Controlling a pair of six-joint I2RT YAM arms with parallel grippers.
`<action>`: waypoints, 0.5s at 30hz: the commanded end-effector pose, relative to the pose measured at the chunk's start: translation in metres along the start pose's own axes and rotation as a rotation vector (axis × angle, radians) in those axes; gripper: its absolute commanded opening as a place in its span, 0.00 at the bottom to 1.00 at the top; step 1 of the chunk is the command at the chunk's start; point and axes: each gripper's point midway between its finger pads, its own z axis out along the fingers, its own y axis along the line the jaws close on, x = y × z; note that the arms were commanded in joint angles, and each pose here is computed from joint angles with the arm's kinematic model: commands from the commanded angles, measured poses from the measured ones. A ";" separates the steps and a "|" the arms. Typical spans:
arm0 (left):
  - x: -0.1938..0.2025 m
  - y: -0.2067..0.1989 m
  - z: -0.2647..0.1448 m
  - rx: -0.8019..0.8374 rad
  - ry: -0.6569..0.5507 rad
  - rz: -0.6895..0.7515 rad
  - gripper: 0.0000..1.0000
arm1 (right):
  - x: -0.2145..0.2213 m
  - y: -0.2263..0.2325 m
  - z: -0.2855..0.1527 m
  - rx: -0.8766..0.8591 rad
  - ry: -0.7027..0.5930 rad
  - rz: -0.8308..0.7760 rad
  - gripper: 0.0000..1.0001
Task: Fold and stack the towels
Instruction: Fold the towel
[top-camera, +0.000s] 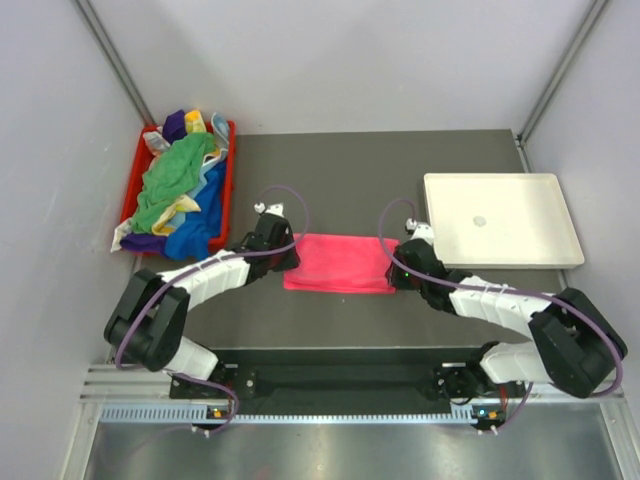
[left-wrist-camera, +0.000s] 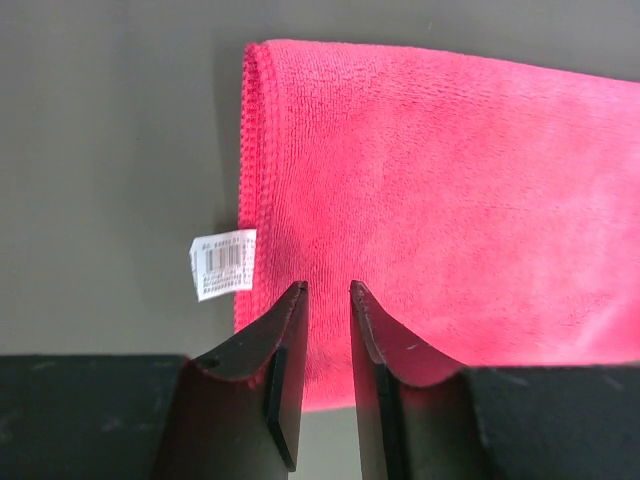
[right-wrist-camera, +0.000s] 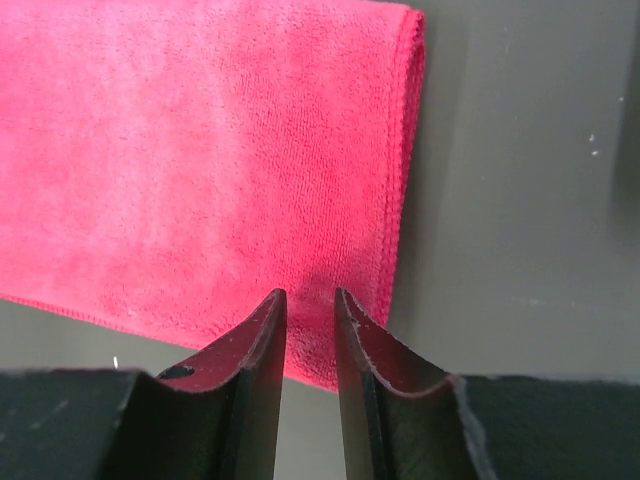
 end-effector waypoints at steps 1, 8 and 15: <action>-0.009 -0.004 -0.014 0.025 -0.051 -0.009 0.29 | -0.009 0.012 -0.010 -0.053 -0.054 0.031 0.26; 0.012 0.009 -0.015 0.010 -0.021 -0.004 0.29 | 0.005 0.012 -0.017 -0.075 -0.044 0.035 0.26; 0.031 0.028 -0.005 -0.066 0.023 -0.024 0.26 | 0.034 0.002 -0.003 -0.023 0.035 0.022 0.25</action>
